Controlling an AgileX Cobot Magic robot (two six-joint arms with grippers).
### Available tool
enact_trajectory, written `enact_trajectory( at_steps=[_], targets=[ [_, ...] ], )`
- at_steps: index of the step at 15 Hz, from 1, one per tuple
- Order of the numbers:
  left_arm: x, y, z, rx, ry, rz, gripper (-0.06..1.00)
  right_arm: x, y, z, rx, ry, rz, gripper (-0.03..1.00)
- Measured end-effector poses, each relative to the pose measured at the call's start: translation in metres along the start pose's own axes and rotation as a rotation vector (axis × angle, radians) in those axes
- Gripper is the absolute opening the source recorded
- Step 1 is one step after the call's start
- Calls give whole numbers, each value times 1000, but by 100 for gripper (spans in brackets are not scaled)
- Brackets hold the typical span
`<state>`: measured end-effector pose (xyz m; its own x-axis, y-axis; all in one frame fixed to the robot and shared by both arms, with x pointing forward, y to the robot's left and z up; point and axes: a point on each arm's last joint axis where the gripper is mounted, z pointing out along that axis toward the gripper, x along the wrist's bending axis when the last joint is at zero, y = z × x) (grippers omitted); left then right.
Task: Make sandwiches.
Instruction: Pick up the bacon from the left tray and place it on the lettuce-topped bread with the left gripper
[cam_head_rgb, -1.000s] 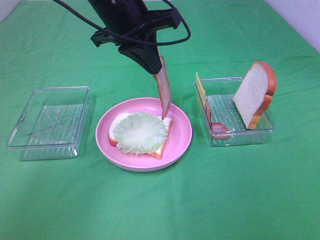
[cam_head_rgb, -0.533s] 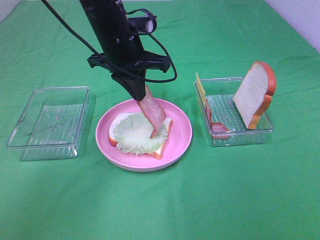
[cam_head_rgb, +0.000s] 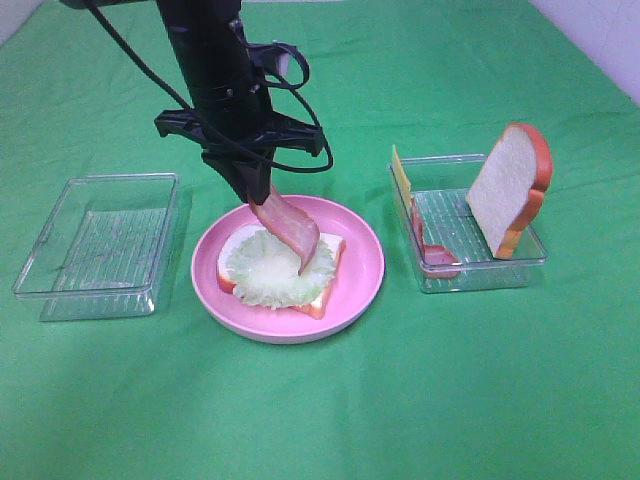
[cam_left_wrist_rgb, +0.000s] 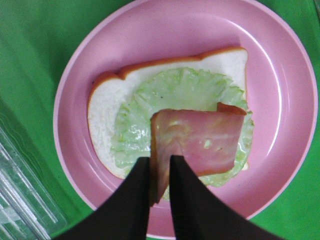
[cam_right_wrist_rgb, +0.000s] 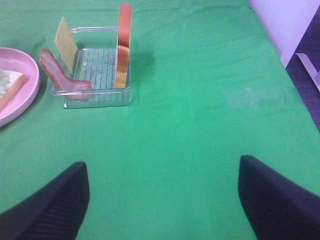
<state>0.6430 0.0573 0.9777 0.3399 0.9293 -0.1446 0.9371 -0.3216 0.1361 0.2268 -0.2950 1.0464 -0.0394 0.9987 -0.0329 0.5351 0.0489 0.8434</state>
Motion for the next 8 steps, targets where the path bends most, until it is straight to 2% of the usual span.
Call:
enact_trajectory(
  at_steps=[5,8],
  targets=[
    [1,0,6,11,3,-43,56,0,0,0,0,0,0,77],
    [1,0,6,11,4,-70,64,0,0,0,0,0,0,77]
  ],
)
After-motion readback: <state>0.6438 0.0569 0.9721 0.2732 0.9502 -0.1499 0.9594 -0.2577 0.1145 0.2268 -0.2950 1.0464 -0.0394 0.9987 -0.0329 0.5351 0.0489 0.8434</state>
